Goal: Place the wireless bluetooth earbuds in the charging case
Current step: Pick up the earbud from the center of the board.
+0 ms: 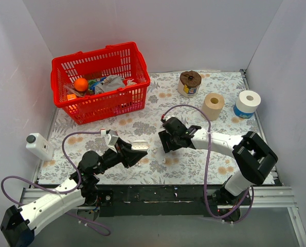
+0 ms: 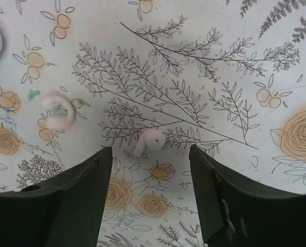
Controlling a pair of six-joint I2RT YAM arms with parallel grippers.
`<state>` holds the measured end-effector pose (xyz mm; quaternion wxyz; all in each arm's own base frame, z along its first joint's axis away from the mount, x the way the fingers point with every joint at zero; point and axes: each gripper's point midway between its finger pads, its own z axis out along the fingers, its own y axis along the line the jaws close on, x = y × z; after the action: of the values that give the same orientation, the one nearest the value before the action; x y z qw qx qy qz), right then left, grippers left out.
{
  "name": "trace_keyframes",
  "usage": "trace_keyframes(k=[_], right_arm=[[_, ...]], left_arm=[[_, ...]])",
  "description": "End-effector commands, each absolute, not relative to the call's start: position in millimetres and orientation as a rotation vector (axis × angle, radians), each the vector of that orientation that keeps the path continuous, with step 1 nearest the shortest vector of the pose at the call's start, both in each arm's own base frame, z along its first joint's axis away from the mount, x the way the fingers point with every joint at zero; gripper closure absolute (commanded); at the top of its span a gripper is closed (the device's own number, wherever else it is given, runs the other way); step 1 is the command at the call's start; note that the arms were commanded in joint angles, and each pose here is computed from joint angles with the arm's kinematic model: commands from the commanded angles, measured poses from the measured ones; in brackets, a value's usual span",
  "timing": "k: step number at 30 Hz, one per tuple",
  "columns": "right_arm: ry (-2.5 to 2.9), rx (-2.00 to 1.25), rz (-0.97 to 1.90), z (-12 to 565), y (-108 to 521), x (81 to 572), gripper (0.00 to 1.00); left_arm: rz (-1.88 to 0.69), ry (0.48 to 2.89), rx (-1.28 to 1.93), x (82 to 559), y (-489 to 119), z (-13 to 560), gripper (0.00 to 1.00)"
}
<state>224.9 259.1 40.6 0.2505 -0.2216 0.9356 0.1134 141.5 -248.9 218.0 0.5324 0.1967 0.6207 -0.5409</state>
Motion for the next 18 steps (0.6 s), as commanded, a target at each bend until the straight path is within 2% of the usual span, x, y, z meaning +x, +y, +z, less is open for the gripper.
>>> trace_keyframes(k=[1, 12, 18], right_arm=[[2.575, -0.439, 0.318, 41, 263, 237, 0.33], [2.629, -0.381, 0.325, 24, 267, 236, 0.40], [2.651, -0.385, 0.320, 17, 265, 231, 0.48]], left_arm=[[-1.287, 1.438, 0.449, 143, -247, 235, 1.00], [-1.285, 1.443, 0.445, 144, -248, 233, 1.00], [-1.286, 1.441, 0.443, 144, -248, 234, 1.00]])
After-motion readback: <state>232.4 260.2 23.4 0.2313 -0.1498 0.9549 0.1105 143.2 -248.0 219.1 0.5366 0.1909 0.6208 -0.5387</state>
